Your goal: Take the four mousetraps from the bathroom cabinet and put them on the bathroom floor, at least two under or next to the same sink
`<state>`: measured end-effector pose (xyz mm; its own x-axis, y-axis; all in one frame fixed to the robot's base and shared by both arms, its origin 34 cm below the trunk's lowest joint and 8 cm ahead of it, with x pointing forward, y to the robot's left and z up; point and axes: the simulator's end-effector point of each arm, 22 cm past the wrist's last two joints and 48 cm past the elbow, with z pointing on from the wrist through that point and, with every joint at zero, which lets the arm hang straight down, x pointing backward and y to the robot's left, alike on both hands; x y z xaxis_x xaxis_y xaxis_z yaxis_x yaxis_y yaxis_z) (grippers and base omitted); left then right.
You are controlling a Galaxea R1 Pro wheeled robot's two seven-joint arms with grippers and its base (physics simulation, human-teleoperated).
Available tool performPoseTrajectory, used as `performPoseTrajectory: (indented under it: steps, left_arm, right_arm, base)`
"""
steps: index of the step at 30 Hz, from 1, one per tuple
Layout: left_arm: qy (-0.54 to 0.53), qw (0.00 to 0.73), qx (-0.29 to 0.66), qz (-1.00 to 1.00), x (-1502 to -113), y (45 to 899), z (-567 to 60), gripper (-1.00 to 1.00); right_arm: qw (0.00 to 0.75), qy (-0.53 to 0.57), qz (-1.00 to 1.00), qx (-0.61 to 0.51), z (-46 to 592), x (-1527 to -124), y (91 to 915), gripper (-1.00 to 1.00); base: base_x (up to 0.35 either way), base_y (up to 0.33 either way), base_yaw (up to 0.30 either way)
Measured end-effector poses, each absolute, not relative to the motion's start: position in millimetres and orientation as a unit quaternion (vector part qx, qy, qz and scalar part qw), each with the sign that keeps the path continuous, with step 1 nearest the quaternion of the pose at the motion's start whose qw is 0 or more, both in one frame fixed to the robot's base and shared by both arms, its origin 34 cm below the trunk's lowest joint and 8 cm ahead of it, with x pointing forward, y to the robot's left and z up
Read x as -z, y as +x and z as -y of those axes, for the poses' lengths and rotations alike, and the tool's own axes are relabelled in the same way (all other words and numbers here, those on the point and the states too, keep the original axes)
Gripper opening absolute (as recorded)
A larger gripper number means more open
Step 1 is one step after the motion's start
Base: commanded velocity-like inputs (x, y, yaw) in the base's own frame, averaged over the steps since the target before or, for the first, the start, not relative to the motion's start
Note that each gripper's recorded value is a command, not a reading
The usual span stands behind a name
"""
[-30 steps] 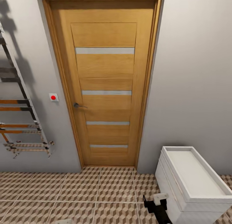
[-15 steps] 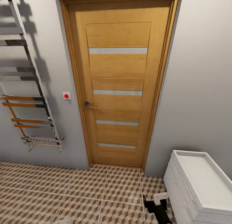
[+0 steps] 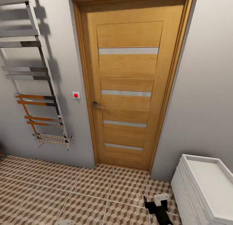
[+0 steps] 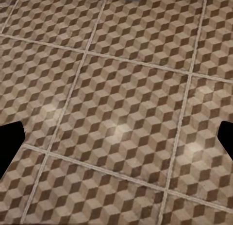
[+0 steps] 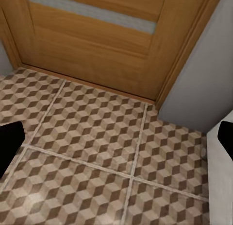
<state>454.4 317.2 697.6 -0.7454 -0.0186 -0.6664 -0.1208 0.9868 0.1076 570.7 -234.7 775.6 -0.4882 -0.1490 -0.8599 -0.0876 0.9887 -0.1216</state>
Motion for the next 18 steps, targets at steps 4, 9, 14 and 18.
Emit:
performPoseTrajectory:
  steps: [4, 9, 14, 18]
  left_arm:
    - [-0.037, 0.355, -0.072, -0.931, -697.7, 454.7, -317.1, 1.00]
    - [-0.037, 0.355, -0.072, -0.931, -697.7, 454.7, -317.2, 1.00]
    - [-0.037, 0.355, -0.072, -0.931, -697.6, 454.7, -317.2, 1.00]
    - [-0.037, 0.355, -0.072, -0.931, -697.6, 454.6, -317.1, 1.00]
  right_arm:
    - [0.501, -0.069, -0.862, 0.031, 234.7, -775.6, 570.7, 1.00]
    - [0.501, -0.069, -0.862, 0.031, 234.7, -775.5, 570.6, 1.00]
    - [0.501, -0.069, -0.862, 0.031, 234.8, -775.4, 570.5, 1.00]
    - [0.501, -0.069, -0.862, 0.031, 234.8, -775.4, 570.5, 1.00]
  base:
    - [0.000, 0.000, 0.160]
    - [0.000, 0.000, 0.160]
    - [0.000, 0.000, 0.160]
    - [0.000, 0.000, 0.160]
